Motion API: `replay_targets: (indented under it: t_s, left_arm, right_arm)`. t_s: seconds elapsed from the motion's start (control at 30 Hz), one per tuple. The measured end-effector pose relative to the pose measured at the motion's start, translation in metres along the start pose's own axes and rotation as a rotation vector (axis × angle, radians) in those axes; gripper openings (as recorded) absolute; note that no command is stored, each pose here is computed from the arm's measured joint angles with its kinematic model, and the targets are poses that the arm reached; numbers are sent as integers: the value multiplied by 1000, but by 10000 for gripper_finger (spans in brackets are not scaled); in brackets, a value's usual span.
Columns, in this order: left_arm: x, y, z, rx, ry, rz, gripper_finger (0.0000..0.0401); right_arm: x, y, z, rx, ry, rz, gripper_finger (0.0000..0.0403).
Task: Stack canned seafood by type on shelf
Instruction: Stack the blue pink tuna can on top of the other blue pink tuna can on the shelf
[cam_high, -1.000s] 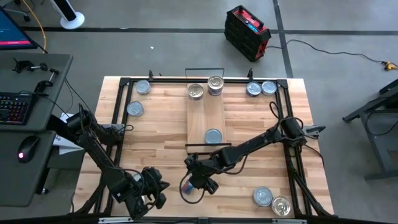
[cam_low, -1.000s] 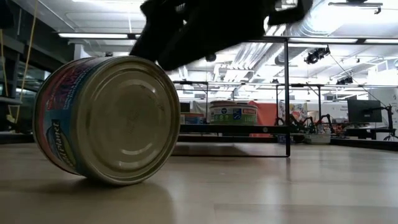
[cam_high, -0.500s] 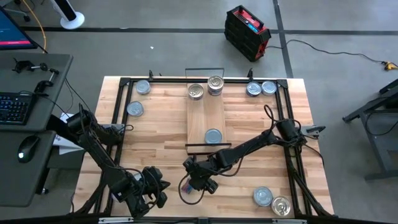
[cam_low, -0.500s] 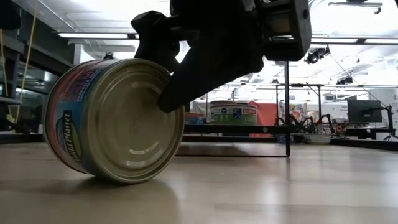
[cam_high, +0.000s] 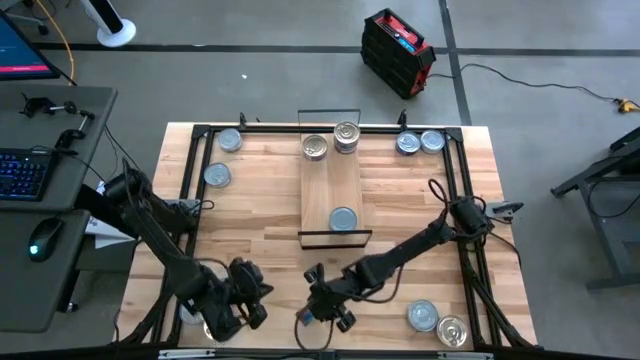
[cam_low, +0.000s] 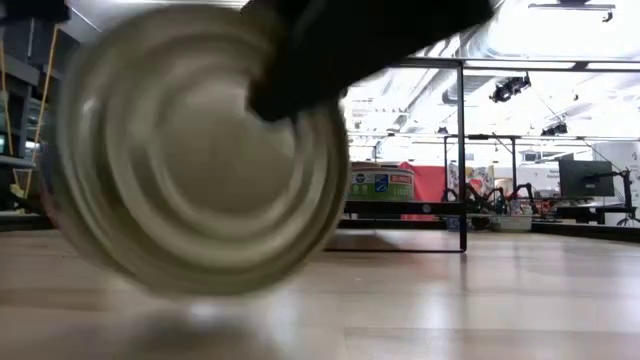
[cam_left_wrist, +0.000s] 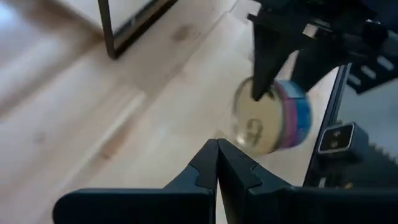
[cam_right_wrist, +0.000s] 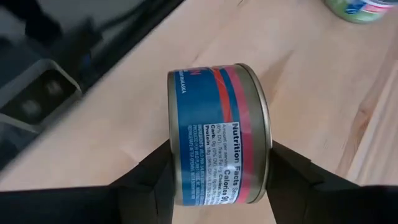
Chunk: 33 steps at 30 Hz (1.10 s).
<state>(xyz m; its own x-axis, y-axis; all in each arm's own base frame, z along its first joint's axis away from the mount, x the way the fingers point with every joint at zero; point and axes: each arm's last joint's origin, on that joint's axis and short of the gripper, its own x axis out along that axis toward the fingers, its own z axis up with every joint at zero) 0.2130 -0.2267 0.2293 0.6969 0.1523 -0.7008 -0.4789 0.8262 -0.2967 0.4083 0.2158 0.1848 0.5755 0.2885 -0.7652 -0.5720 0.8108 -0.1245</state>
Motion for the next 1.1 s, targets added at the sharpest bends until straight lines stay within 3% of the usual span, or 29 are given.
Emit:
replay_targets:
  t_s: [0.2, 0.37, 0.5, 0.6, 0.67, 0.73, 0.83, 0.97, 1.1]
  left_arm:
    - [-40, 27, 43, 154, -30, -7, 0]
    - [-58, 55, 68, 275, -113, 96, 0]
    - [-54, 70, 87, 369, -85, 149, 0]
    - [-34, 78, 95, 413, -62, 159, 0]
    - [-13, 86, 94, 408, 14, 74, 0]
    - [7, 94, 88, 356, 113, -81, 0]
    - [17, 102, 80, 283, 124, -245, 0]
    - [11, 121, 71, 244, 57, -262, 0]
    - [1, 147, 65, 176, -4, -247, 0]
  right_arm:
    - [-32, 20, 11, 239, 14, -83, 168]
    - [-66, 34, 13, 429, 42, -197, 168]
    - [-92, 47, 10, 575, 81, -274, 168]
    - [-114, 58, 8, 671, 92, -297, 168]
    - [-129, 64, 6, 722, 100, -304, 168]
    - [-144, 69, 5, 780, 102, -294, 168]
    - [-166, 78, 3, 866, 110, -277, 168]
    - [-191, 88, -10, 943, 188, -321, 168]
    - [-214, 89, -31, 978, 311, -468, 168]
